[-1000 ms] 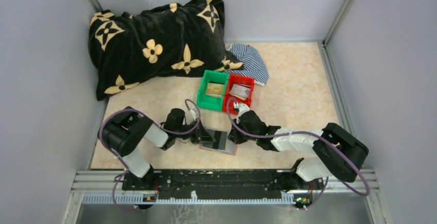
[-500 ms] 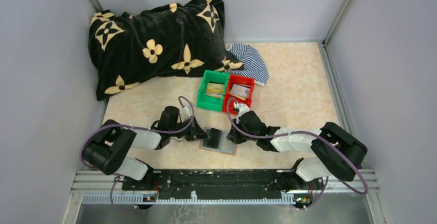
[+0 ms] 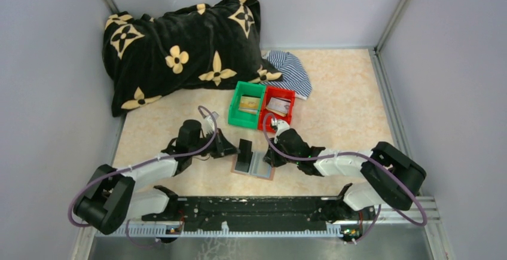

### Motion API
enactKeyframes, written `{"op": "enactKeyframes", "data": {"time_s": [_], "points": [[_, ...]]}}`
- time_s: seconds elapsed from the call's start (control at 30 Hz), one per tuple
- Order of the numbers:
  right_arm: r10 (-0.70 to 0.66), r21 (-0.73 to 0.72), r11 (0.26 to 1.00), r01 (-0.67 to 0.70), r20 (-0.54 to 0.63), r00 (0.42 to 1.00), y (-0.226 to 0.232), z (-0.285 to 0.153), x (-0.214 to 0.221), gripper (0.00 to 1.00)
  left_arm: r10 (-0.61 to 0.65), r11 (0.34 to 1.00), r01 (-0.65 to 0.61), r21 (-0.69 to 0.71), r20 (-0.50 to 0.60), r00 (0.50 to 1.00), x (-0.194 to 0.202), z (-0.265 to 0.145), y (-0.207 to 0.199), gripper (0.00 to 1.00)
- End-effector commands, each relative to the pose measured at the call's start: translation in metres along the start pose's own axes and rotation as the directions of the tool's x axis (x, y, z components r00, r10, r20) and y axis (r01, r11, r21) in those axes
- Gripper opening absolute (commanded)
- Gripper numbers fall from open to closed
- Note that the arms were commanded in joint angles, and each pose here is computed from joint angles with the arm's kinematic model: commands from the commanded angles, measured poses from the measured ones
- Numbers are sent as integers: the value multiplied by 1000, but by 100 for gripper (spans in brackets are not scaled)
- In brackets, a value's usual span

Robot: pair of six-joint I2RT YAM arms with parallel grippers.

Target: Take the credit cards out of the card holder

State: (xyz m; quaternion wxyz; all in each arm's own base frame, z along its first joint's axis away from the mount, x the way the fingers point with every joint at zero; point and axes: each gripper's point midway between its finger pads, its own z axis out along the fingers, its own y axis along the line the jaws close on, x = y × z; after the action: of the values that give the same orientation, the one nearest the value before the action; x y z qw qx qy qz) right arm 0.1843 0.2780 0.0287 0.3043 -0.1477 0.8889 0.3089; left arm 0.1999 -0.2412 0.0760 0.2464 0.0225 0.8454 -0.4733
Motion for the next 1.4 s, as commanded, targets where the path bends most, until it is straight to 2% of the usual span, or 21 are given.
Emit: {"op": "enactKeyframes", "data": {"time_s": [0.0, 0.1, 0.13, 0.23, 0.33, 0.47, 0.63, 0.93, 1.07, 1.37], "points": [[-16, 28, 999, 19, -82, 996, -9, -6, 22, 0, 6, 999, -8, 35, 44, 999, -12, -4, -12, 0], [-8, -126, 992, 7, -3, 1000, 19, -16, 1, 0, -25, 994, 17, 105, 72, 997, -13, -7, -21, 0], [11, -200, 980, -7, 20, 1000, 29, -23, -6, 1, -30, 986, 10, 169, 118, 992, -19, -11, -31, 0], [48, -322, 947, -19, 83, 995, 44, -40, -27, 19, -94, 960, 37, 279, 193, 977, -21, -22, -41, 0], [11, -306, 951, 30, 130, 991, 49, -48, -45, 28, -77, 939, 8, 343, 189, 979, -18, -26, -51, 0], [-14, -305, 950, 62, 155, 988, 53, -44, -61, 29, -69, 918, -14, 397, 195, 978, -16, -29, -59, 0], [-1, -383, 921, 67, 169, 986, 68, -36, -73, 29, -79, 869, -18, 494, 174, 982, -15, -37, -77, 0], [3, -418, 905, 79, 192, 981, 78, -43, -81, 28, -93, 855, -13, 519, 179, 979, -9, -37, -71, 0], [4, -412, 907, 85, 210, 978, 75, -52, -82, 40, -121, 851, 19, 525, 161, 979, -8, -35, -69, 0], [5, -451, 888, 90, 205, 979, 80, -52, -83, 45, -97, 843, -12, 538, 173, 980, -10, -36, -74, 0]]}}
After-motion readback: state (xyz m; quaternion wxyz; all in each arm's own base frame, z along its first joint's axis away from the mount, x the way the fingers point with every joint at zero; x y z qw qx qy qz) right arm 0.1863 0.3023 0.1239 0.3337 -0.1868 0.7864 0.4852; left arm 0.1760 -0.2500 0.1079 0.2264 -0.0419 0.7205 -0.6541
